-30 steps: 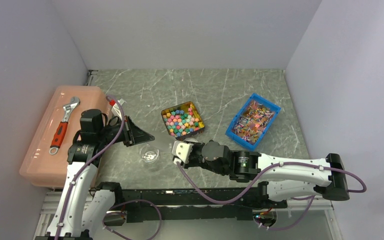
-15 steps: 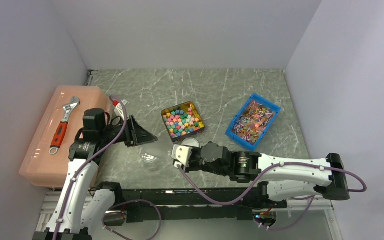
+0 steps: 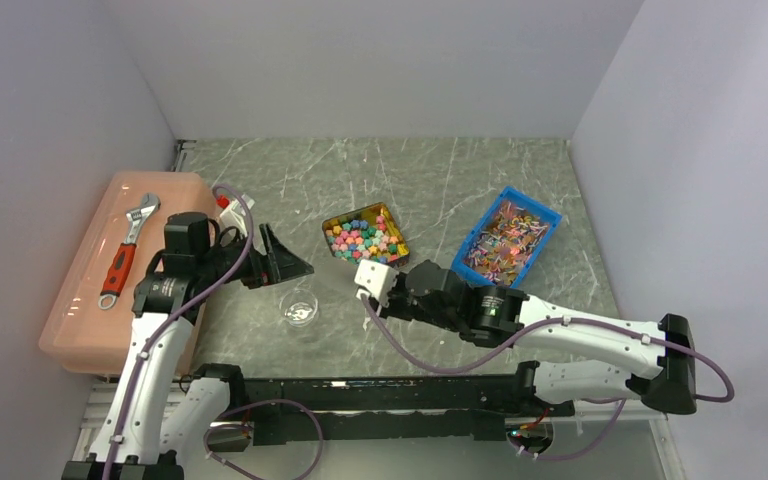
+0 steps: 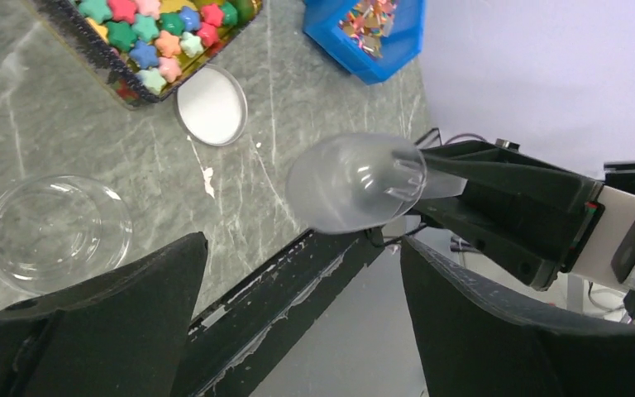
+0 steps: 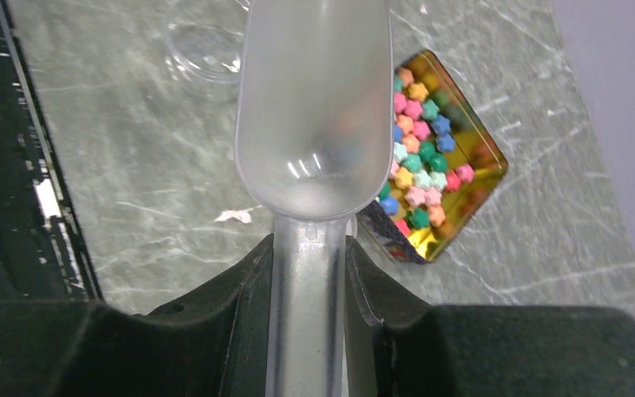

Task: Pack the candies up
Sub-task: Pick up the spatula from the center of the board, then adjust the storage box at the center of the board, then scoop the fake candies from the storage box.

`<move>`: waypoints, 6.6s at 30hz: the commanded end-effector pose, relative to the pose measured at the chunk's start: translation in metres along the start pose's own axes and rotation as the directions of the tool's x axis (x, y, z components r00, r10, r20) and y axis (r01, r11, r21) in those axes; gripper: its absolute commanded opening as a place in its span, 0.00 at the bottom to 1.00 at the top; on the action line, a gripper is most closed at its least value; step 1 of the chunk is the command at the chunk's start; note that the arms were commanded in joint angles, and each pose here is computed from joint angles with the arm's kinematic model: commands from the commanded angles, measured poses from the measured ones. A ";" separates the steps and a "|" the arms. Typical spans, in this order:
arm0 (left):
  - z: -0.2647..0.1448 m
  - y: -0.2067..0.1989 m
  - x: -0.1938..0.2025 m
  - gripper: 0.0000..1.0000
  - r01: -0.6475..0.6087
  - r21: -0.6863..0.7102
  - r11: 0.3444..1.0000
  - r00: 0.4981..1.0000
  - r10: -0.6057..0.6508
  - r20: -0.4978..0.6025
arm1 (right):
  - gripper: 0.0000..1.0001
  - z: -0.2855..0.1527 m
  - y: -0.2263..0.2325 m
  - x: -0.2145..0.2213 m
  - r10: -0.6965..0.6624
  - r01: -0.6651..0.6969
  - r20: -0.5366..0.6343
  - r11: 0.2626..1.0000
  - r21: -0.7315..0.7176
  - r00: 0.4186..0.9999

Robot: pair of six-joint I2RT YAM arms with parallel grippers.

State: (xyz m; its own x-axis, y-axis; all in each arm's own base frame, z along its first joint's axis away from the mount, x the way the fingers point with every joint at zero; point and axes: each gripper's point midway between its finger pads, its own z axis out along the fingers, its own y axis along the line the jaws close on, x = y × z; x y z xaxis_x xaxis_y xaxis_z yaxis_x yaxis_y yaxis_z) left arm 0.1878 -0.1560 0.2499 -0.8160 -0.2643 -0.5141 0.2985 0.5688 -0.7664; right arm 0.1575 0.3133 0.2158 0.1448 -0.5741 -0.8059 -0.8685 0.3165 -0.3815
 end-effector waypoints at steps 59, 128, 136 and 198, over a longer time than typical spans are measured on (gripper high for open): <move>0.167 0.135 -0.042 0.64 0.062 -0.509 0.858 0.961 -0.189 -0.200 | 0.00 -0.040 -0.119 0.052 0.257 -0.165 -0.247 0.926 0.340 0.934; 0.110 0.108 -0.048 0.58 -0.153 -0.544 0.825 0.971 0.024 -0.236 | 0.00 -0.016 -0.091 0.077 0.163 -0.122 -0.556 0.986 0.110 0.815; 0.054 0.109 -0.042 0.69 -0.139 -0.590 0.795 0.988 0.074 -0.134 | 0.00 -0.003 -0.084 0.086 0.121 -0.138 -0.654 0.990 0.025 0.747; 0.033 0.145 0.019 0.73 -0.045 -0.511 0.858 0.991 -0.025 -0.129 | 0.00 0.139 -0.089 0.127 0.257 -0.329 -0.576 0.944 -0.022 0.776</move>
State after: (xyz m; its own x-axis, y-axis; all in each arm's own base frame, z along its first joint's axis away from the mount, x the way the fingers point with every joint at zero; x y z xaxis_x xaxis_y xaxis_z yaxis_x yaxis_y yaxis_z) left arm 0.2260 -0.0993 0.1134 -0.8869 -0.1788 -0.4260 0.0124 0.9126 -0.4087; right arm 0.3088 0.2995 0.0509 -0.4051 -0.8590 -0.3130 -0.8928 0.4455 -0.0671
